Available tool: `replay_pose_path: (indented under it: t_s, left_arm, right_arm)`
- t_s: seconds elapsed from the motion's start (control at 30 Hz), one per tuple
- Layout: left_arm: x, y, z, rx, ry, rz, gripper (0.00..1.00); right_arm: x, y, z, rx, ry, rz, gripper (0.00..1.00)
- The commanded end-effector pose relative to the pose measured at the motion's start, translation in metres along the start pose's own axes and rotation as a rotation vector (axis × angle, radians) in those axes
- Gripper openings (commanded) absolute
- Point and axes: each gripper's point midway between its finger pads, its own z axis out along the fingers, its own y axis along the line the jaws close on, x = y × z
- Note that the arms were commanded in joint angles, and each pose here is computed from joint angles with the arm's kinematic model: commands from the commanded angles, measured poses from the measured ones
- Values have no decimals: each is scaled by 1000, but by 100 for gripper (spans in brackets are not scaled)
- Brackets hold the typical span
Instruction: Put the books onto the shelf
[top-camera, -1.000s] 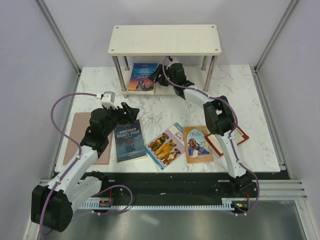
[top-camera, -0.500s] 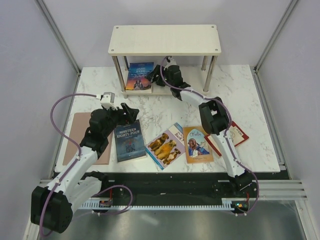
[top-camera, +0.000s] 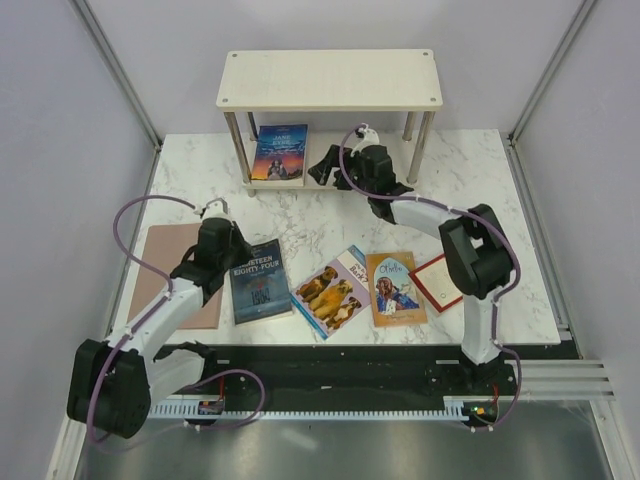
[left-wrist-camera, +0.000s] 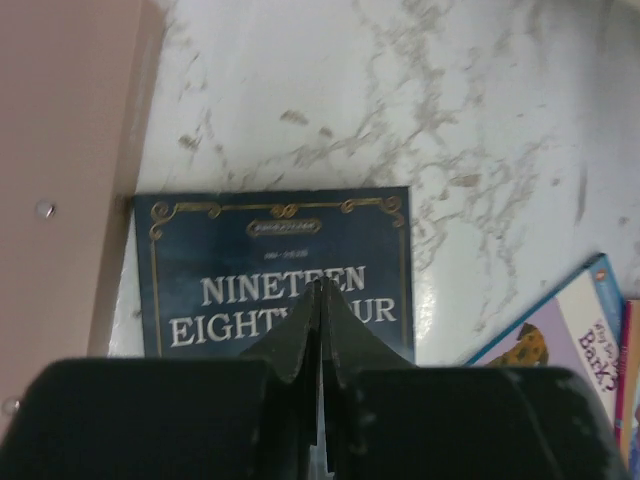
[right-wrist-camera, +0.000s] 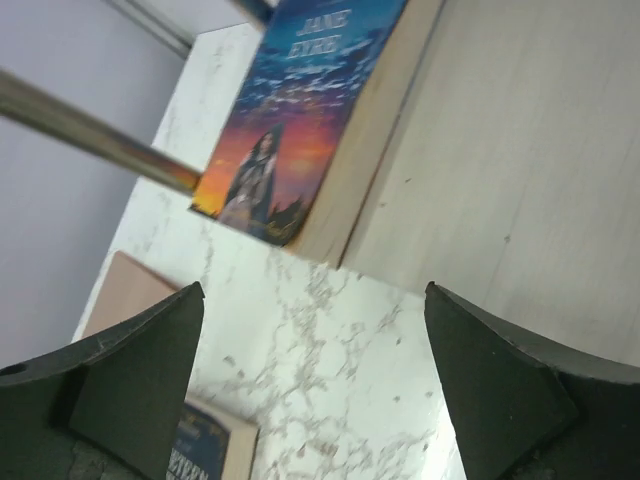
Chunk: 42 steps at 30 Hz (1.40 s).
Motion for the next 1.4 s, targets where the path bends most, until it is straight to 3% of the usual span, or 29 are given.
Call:
replay_pose_path:
  t_s: [0.0,0.27,0.37,0.4,0.43,0.53,0.6,0.7,1.03,1.37]
  left_arm:
    - [17,39,-2,-253,89,-91,2]
    - [70,71,7,-424,332,-39,2]
    - [87,74,13,-434,408,-24,2]
    - [94,77,14,-445,435,-18,2]
    - [98,78,15,-449,449,-17,2]
    - [102,79,17,-450,467,-14,2]
    - [102,78,17,-444,470,-9,2]
    - [102,77,17,-442,472,-9,2]
    - [105,73,20,-415,492,1,2]
    - [107,72,20,-406,502,5,2]
  right_arm:
    - [22,38,-42,-101,95,-28,98]
    - [162,67,-67,-195,498,-28,95]
    - [210,80,-69,-226,618,-31,85]
    - [225,88,-71,-236,649,-34,72]
    - [235,91,-72,-241,675,-27,67]
    - [265,99,-72,-265,743,8,65]
    - [271,109,-74,-292,743,18,56]
    - [267,125,-76,-323,721,11,53]
    - [222,153,-79,-343,549,-16,53]
    - [217,161,-70,-352,520,5,50]
